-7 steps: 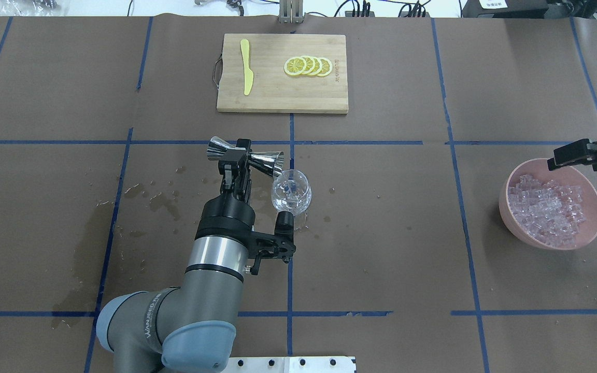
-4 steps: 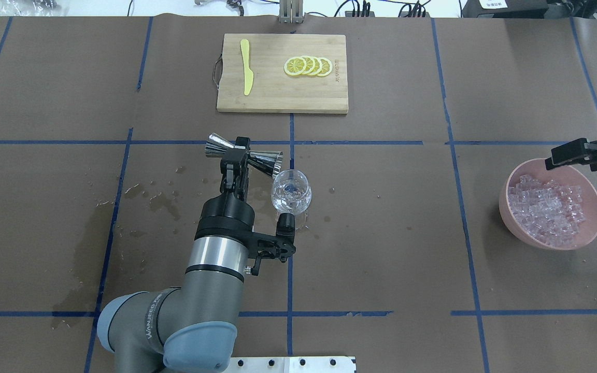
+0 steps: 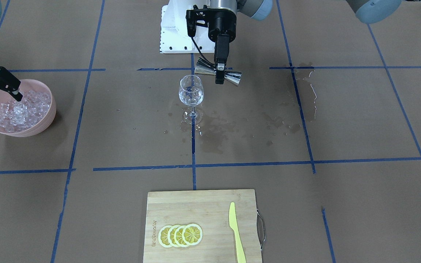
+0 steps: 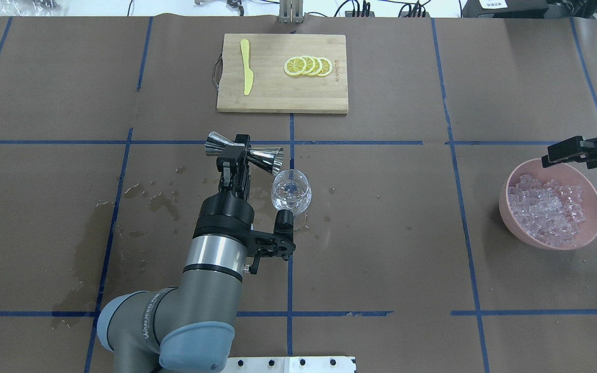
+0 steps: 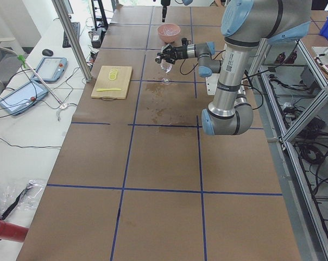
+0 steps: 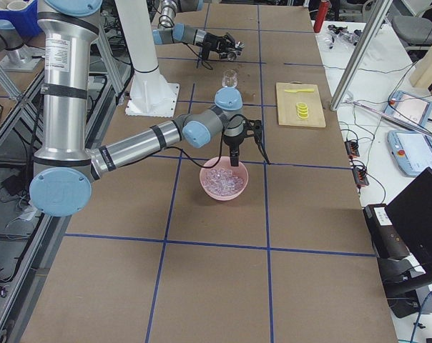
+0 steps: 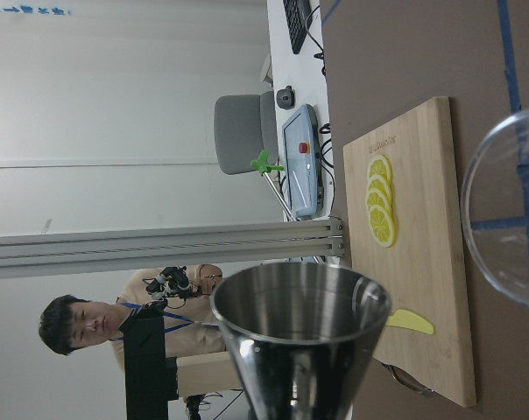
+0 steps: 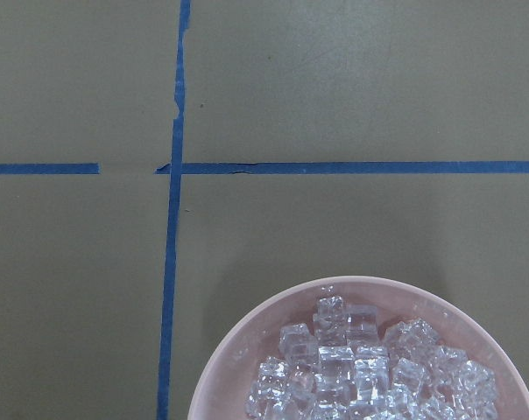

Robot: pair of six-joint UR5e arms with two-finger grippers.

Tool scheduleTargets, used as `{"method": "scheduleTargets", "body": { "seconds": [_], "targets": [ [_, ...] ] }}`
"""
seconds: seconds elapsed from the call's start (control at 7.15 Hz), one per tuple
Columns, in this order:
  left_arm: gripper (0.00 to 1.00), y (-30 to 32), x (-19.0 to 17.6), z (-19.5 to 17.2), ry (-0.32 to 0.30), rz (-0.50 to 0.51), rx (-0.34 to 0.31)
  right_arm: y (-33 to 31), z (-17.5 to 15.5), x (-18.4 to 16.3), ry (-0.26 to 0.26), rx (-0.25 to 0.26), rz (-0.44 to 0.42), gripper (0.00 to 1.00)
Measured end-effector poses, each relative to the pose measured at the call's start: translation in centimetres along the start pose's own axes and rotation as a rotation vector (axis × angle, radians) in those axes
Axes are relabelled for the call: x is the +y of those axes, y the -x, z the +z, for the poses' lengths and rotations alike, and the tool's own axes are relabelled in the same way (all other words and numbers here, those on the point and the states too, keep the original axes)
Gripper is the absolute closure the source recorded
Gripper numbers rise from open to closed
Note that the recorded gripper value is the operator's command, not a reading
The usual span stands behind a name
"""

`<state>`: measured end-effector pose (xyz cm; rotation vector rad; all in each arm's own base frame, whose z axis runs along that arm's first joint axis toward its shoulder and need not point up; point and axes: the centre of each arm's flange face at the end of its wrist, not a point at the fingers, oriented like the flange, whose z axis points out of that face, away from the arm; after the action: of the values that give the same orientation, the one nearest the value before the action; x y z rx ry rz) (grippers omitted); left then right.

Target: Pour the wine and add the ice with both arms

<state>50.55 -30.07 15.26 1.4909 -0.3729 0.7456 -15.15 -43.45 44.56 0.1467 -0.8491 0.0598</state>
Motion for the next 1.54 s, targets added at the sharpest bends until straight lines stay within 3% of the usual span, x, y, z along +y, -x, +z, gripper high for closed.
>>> {"method": "scheduleTargets", "body": {
  "seconds": [0.56, 0.98, 1.54],
  "targets": [
    [1.0, 2.0, 1.5, -0.2, -0.06, -0.322, -0.039, -0.6, 1.0, 0.9, -0.026, 0.053, -0.017, 0.0],
    [1.0, 1.5, 2.9, 0.0, -0.078, -0.669, -0.015, -1.9, 1.7, 2.5, -0.044, 0.064, -0.038, 0.0],
    [1.0, 0.1, 8.1, 0.5, -0.103, -1.103, 0.008, -1.9, 2.1, 2.9, -0.04, 0.068, -0.046, 0.0]
  ]
}}
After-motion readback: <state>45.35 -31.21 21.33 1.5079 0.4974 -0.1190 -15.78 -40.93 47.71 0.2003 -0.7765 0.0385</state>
